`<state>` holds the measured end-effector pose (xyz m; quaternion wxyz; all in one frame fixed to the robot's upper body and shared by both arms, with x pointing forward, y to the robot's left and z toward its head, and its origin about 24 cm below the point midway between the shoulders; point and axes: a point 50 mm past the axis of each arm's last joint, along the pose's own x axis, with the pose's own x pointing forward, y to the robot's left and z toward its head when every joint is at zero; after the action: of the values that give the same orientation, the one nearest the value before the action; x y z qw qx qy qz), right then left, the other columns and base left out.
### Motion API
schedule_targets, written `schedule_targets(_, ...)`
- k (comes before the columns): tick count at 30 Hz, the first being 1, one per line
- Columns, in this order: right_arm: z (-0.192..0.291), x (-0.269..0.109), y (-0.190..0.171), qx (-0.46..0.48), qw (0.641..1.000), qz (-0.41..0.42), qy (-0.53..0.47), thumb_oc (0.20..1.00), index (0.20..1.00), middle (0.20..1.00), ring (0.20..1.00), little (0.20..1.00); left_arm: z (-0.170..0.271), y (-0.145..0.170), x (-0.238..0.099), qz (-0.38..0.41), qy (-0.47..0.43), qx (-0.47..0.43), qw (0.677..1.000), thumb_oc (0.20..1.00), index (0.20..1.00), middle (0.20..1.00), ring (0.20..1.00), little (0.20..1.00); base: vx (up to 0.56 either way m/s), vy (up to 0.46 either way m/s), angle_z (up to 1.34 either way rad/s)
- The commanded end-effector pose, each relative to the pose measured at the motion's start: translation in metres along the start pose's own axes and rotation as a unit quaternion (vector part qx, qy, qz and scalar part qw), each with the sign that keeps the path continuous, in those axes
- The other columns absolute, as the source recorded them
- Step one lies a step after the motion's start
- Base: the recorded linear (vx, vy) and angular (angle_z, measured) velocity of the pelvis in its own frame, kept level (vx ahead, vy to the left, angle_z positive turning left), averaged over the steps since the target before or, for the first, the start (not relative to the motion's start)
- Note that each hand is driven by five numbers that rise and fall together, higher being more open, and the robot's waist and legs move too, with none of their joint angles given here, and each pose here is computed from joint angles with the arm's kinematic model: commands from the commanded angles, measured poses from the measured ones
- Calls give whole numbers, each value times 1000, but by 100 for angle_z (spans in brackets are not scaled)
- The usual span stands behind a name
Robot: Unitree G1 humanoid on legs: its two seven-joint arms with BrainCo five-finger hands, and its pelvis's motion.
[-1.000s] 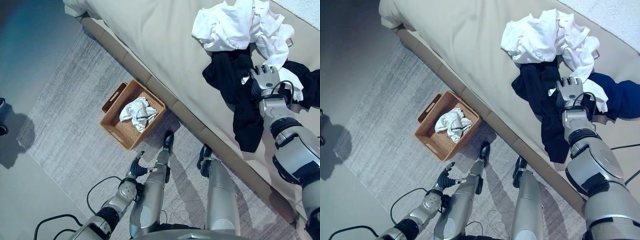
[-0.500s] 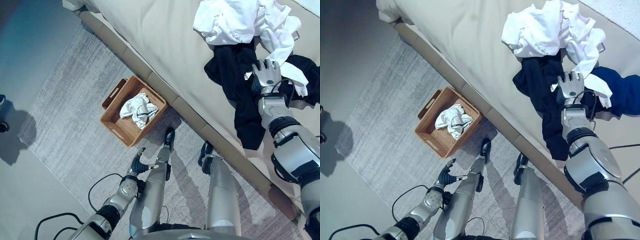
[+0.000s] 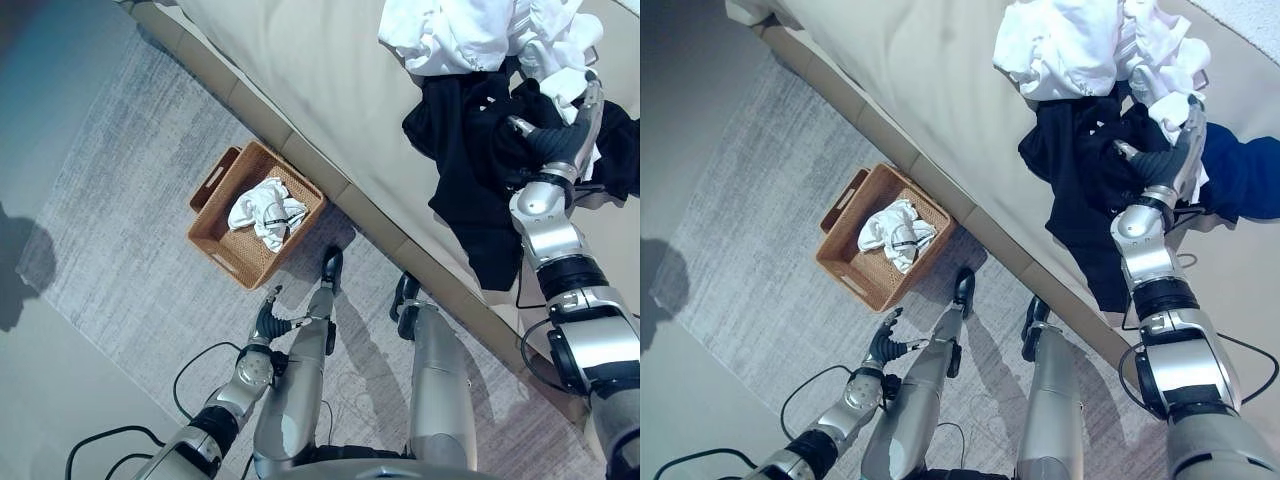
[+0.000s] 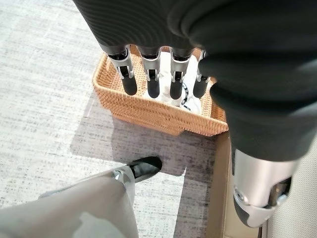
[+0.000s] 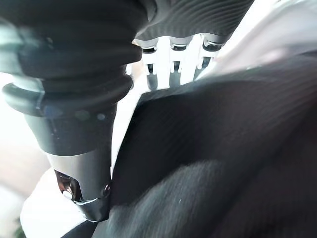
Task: Pick up clothes into the bucket
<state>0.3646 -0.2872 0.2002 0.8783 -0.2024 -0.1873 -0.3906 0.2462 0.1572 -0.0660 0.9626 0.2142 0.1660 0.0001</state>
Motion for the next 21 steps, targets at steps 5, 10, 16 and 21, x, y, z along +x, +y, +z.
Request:
schedule_targets(5,29,12,-32,103,989,-89,-64,1000,1000,1000,1000,1000,-7,13,-4,31,5,-2,1000,1000,1000,1000,1000,1000,-6,21,0)
schedule_targets(10,57,5,-38,73,977,-118,-159,1000,1000,1000,1000,1000,-7,14,-4,37,2,-3,999,1000,1000,1000,1000,1000,-4,10,-1)
schedule_targets(16,85,-5,-38,-93,940,-85,-318,1000,1000,1000,1000,1000,-4,17,-4,33,-20,14,999,1000,1000,1000,1000,1000,0,0,0)
schedule_targets(21,92,-17,-15,-131,925,16,-357,1000,1000,1000,1000,1000,-5,22,-5,35,-21,17,999,1000,1000,1000,1000,1000,-8,-3,1)
